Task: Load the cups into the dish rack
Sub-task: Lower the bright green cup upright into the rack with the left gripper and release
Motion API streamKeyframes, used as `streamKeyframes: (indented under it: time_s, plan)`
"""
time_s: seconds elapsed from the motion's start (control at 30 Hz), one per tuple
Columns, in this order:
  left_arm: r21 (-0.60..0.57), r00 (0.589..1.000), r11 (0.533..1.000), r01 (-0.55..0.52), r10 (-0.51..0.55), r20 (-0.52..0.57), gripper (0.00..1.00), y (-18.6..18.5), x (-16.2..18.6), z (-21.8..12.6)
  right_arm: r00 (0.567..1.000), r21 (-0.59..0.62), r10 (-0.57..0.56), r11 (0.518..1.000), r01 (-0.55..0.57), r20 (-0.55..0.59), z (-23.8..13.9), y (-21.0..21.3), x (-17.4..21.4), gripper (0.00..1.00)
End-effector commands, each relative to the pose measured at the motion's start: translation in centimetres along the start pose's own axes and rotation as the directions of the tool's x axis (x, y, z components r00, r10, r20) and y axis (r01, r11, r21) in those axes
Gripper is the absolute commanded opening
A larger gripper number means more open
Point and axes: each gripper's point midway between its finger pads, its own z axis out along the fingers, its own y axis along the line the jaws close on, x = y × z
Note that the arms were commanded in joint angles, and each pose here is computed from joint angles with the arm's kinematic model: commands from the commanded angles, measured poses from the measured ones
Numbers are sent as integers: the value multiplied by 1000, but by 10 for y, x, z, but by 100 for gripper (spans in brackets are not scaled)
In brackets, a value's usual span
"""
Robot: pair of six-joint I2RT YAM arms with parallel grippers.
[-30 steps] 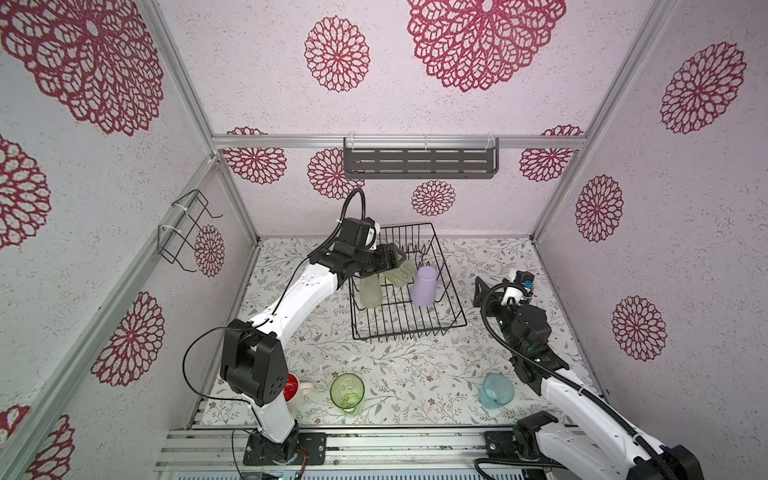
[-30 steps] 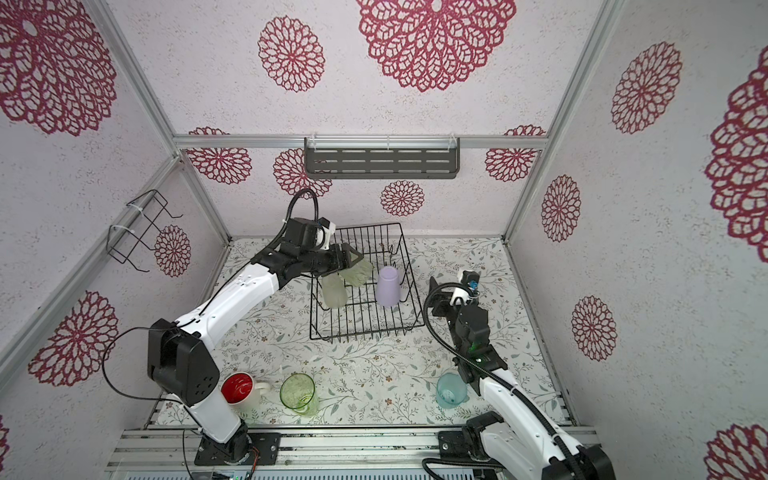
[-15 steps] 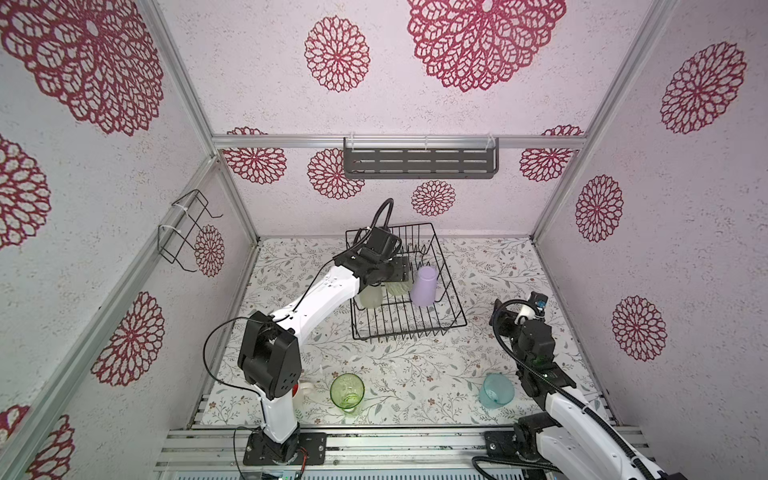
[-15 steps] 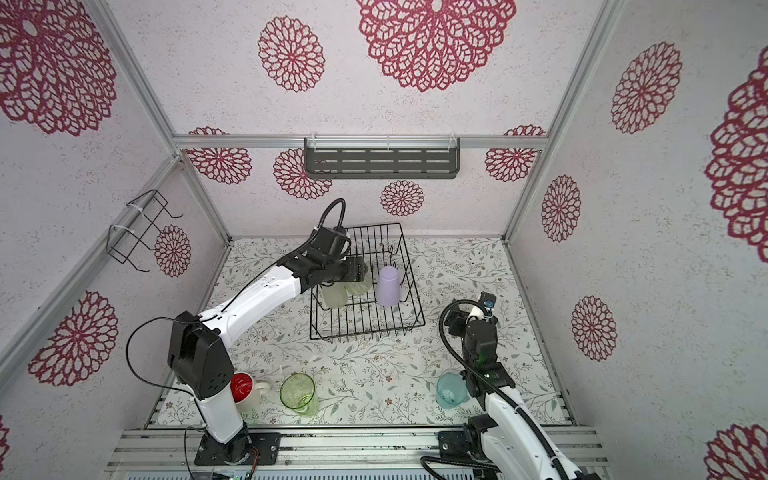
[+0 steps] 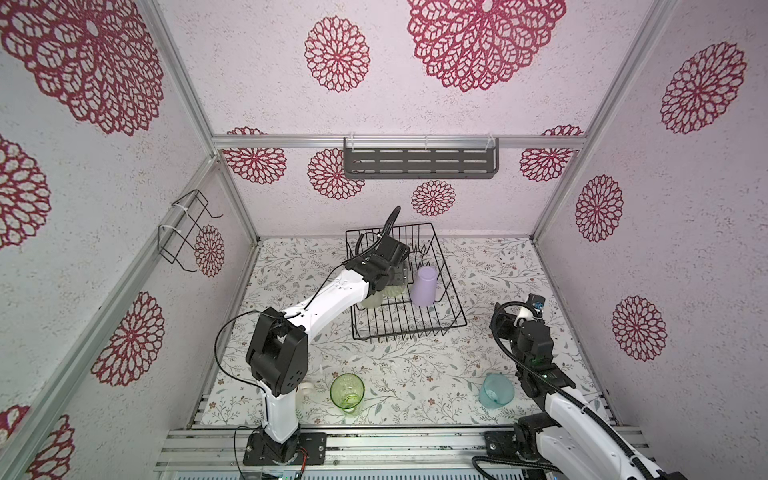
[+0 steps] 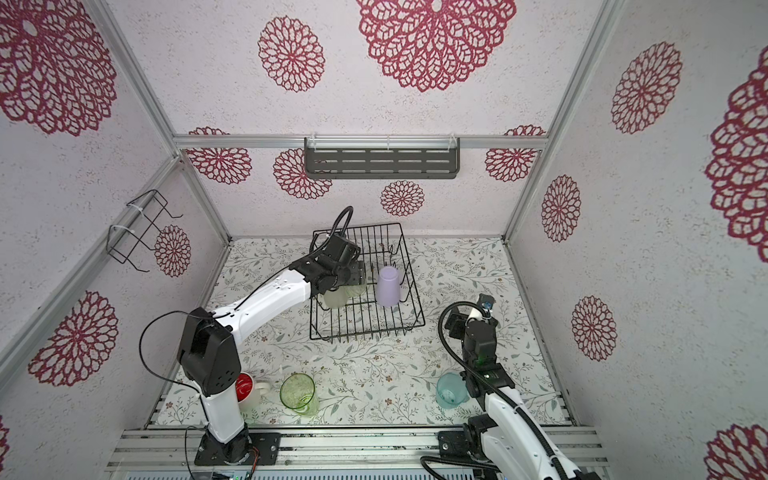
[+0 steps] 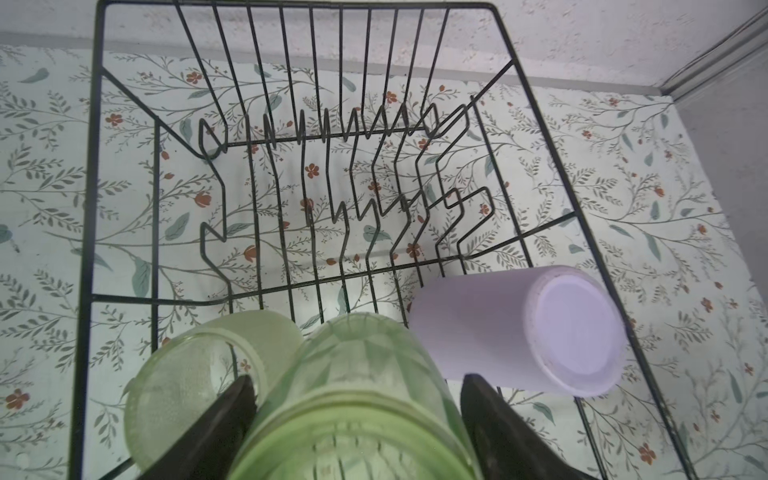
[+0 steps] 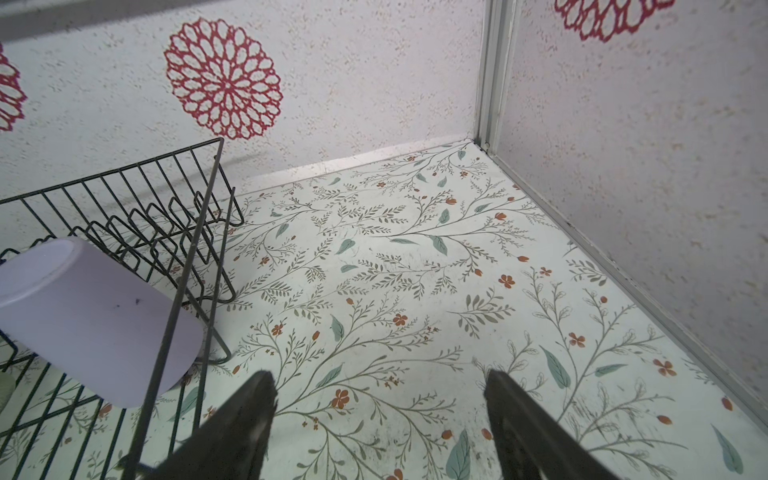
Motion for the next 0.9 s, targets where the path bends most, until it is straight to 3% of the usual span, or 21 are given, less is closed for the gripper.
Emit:
streamKeyframes:
  time_s: [0.0, 0.03, 0.07, 0.87]
  plan:
    - [-18, 1000, 1000, 3, -3, 26, 64, -7, -6, 7, 999, 24, -9, 1000, 8, 48, -3, -3, -18, 84]
    - [-21, 1000, 1000, -1, 1, 26, 64, -7, -6, 9, 999, 23, -8, 1000, 7, 49, -3, -2, -20, 86]
    - [-22, 1000, 1000, -3, 3, 25, 64, -8, -7, 10, 999, 21, -8, 1000, 7, 51, -3, -2, -20, 99]
    - [-58, 993, 992, -114, 115, 4, 64, -22, 1, 64, 999, 46, -2, 999, 0, 52, -6, -8, -18, 99]
